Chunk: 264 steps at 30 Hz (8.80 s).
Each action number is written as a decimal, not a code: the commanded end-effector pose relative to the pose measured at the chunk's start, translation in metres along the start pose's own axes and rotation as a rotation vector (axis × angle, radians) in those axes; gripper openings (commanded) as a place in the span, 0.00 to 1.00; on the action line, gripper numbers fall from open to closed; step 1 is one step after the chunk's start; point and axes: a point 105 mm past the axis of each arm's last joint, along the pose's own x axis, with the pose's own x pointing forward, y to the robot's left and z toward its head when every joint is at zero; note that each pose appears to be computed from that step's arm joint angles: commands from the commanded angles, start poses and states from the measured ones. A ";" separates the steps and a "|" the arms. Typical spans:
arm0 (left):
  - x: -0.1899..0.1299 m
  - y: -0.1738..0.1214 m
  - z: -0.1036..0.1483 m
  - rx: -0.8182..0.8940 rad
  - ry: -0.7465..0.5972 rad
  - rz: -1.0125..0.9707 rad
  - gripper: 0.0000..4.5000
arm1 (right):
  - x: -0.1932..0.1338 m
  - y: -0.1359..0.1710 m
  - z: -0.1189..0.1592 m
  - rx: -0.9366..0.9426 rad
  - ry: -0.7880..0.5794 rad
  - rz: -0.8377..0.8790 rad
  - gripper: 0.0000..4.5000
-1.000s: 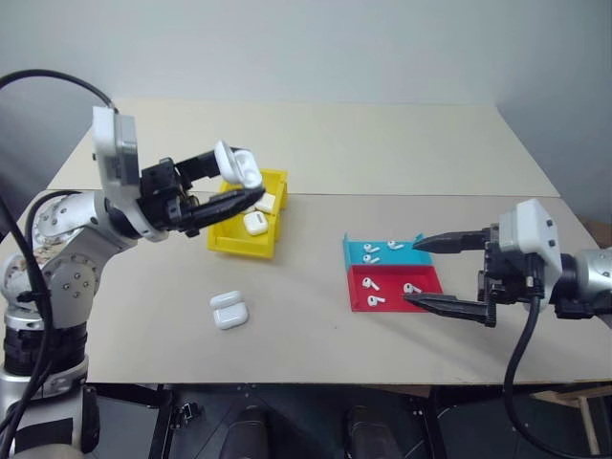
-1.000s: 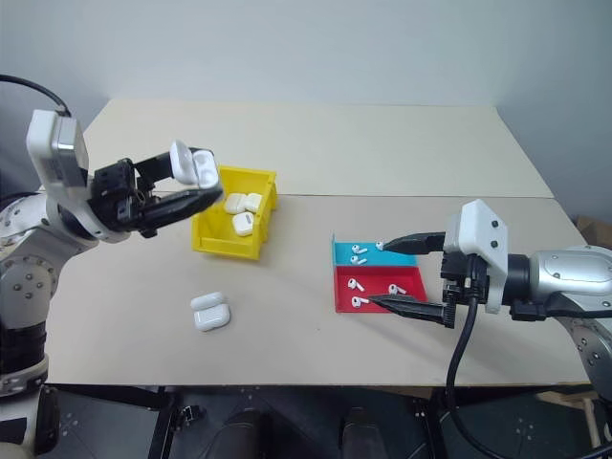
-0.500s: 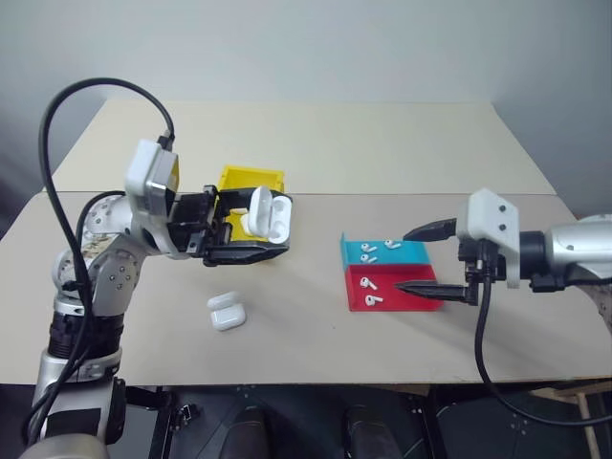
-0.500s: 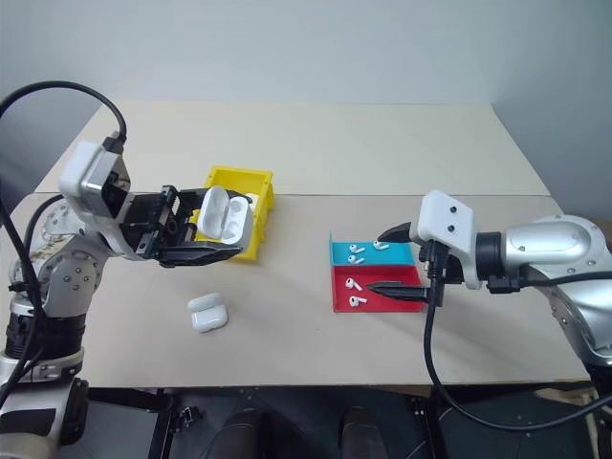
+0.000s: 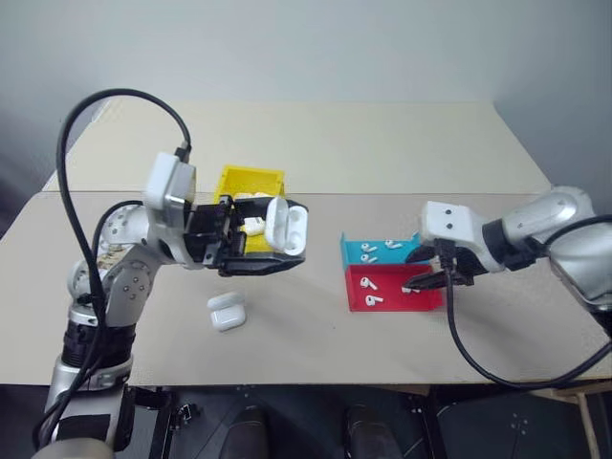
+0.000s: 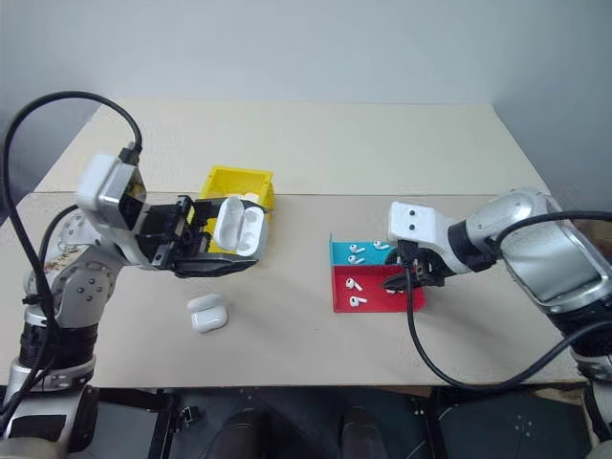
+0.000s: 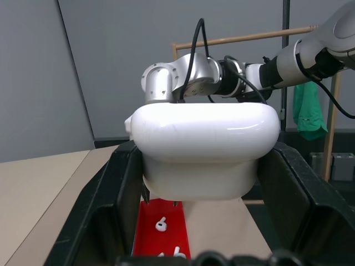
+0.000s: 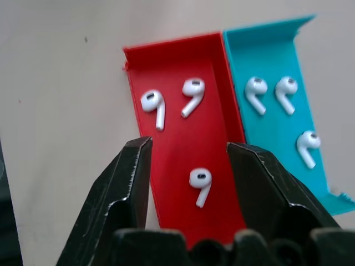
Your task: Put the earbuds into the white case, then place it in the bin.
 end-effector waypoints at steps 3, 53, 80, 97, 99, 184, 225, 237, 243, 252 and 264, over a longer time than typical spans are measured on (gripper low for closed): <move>0.008 -0.005 0.003 0.026 0.002 -0.019 0.62 | 0.007 -0.009 -0.008 0.013 0.119 -0.008 0.57; 0.012 -0.001 0.003 -0.007 0.033 0.001 0.62 | -0.077 0.002 0.063 0.226 -0.555 -0.132 0.14; 0.048 0.019 0.006 -0.083 0.071 -0.037 0.62 | -0.074 0.040 0.146 0.022 -1.016 -0.204 0.14; 0.047 0.018 0.008 -0.061 0.054 -0.043 0.62 | -0.063 0.040 0.133 0.002 -0.962 -0.250 0.22; 0.047 0.018 0.007 -0.060 0.053 -0.043 0.62 | -0.063 0.042 0.133 -0.002 -0.957 -0.236 0.35; 0.008 0.011 0.013 0.013 0.135 0.153 0.62 | 0.086 -0.090 0.041 -0.472 0.059 -0.016 0.50; 0.039 0.014 0.016 -0.049 0.036 0.003 0.62 | -0.103 0.038 0.124 0.104 -1.116 -0.091 0.13; 0.046 0.018 0.016 -0.050 0.028 -0.007 0.62 | -0.085 0.056 0.140 0.144 -1.150 -0.032 0.13; 0.044 0.020 0.016 -0.048 0.034 0.001 0.62 | -0.081 0.061 0.142 0.139 -1.145 -0.017 0.13; 0.045 0.020 0.017 -0.041 0.030 0.004 0.62 | -0.072 0.064 0.141 0.138 -1.103 -0.023 0.13; 0.040 0.022 0.015 -0.039 0.031 0.012 0.62 | -0.067 0.058 0.139 0.154 -1.073 -0.044 0.41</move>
